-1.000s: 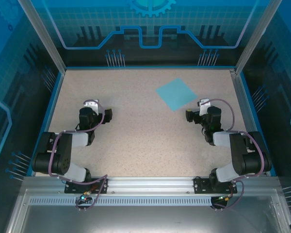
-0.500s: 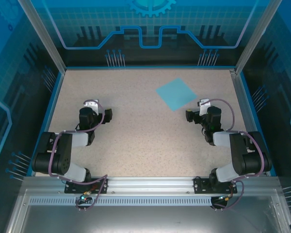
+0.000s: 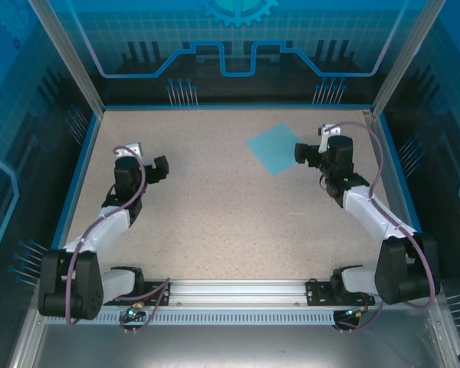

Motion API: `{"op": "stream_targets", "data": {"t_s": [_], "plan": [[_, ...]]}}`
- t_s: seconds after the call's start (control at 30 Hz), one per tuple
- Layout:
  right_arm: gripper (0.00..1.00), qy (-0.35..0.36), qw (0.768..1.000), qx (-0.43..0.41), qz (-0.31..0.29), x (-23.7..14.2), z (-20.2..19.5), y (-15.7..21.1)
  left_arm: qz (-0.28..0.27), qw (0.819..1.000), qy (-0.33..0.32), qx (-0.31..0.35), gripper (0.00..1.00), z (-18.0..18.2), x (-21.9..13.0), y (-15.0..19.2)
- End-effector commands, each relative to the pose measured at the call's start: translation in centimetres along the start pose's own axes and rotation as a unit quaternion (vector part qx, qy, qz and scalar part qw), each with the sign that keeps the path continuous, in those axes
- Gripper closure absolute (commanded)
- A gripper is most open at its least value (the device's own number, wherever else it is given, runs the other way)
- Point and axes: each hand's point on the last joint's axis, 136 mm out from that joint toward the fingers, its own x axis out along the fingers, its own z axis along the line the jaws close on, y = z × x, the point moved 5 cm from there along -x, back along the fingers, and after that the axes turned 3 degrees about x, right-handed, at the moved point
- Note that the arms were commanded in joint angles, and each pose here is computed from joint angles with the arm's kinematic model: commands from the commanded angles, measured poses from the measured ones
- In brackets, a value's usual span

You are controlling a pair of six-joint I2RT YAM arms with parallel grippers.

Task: Fold a paper plane with a square sheet of paper (pick it up from the middle)
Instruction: Move the square sheet of paper to the center of the table.

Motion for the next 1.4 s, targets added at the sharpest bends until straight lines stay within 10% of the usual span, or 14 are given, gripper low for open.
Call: {"op": "stream_targets", "data": {"t_s": [0.0,0.43,0.8,1.37], "plan": [[0.01,-0.009,0.99,0.033,0.136,0.9,2.2,3.6,0.084,0.994,-0.046,-0.05,0.01,0.6,-2.1,0.3],[0.01,-0.063,0.938,0.117,0.32,11.9,11.1,7.9,0.173,0.975,0.06,-0.129,0.01,-3.1,-5.0,-1.2],[0.01,0.008,0.917,0.119,0.38,17.2,10.8,11.6,0.208,0.968,0.078,-0.12,0.02,-3.8,-4.0,-0.2],[0.01,0.042,0.862,0.152,0.483,1.6,17.1,23.5,0.238,0.959,0.09,-0.124,0.01,-4.3,-3.6,1.0]]}}
